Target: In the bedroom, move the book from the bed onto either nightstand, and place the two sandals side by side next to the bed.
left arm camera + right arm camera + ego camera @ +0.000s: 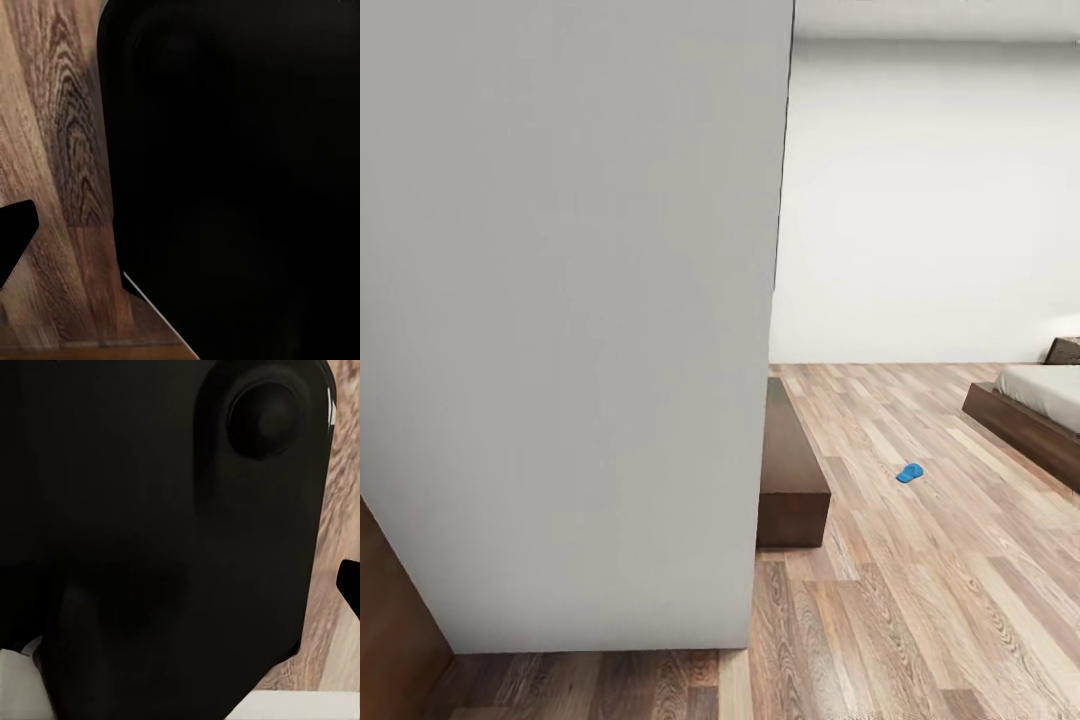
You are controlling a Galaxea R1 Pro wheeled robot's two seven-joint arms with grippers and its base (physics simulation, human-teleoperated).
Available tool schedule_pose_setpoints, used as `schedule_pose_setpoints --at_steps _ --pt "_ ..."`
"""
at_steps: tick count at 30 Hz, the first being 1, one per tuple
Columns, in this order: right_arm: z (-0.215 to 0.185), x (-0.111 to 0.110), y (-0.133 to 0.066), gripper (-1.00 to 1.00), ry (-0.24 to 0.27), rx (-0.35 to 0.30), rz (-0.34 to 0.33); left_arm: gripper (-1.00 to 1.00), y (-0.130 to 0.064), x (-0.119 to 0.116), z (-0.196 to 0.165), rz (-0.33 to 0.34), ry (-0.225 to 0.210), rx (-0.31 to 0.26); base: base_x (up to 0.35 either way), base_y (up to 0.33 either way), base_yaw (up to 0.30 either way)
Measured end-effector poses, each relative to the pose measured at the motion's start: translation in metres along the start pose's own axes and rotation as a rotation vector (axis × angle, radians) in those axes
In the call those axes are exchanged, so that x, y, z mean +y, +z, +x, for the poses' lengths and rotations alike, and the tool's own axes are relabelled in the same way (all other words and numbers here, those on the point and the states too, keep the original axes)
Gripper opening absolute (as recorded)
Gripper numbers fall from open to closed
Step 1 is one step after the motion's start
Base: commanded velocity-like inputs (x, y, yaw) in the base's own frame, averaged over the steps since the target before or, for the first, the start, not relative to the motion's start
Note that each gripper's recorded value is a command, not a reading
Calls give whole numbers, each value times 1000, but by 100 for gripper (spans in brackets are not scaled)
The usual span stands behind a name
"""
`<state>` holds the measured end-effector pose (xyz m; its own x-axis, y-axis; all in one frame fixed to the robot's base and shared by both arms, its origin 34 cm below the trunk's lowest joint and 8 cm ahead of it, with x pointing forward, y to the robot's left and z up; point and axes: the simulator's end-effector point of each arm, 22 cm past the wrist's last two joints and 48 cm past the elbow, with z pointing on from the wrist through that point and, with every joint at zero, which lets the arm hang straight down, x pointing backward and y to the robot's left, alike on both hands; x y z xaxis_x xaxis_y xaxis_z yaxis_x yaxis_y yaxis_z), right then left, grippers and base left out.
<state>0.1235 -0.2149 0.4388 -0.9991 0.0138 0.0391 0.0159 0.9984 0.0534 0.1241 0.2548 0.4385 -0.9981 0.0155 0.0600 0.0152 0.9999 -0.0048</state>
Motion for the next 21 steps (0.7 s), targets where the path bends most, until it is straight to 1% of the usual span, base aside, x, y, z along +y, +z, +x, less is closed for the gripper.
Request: schedule_pose_setpoints --at_steps 21 --pt "0 0 0 100 1 0 0 100 0 1 0 -1 -1 1 0 0 -212"
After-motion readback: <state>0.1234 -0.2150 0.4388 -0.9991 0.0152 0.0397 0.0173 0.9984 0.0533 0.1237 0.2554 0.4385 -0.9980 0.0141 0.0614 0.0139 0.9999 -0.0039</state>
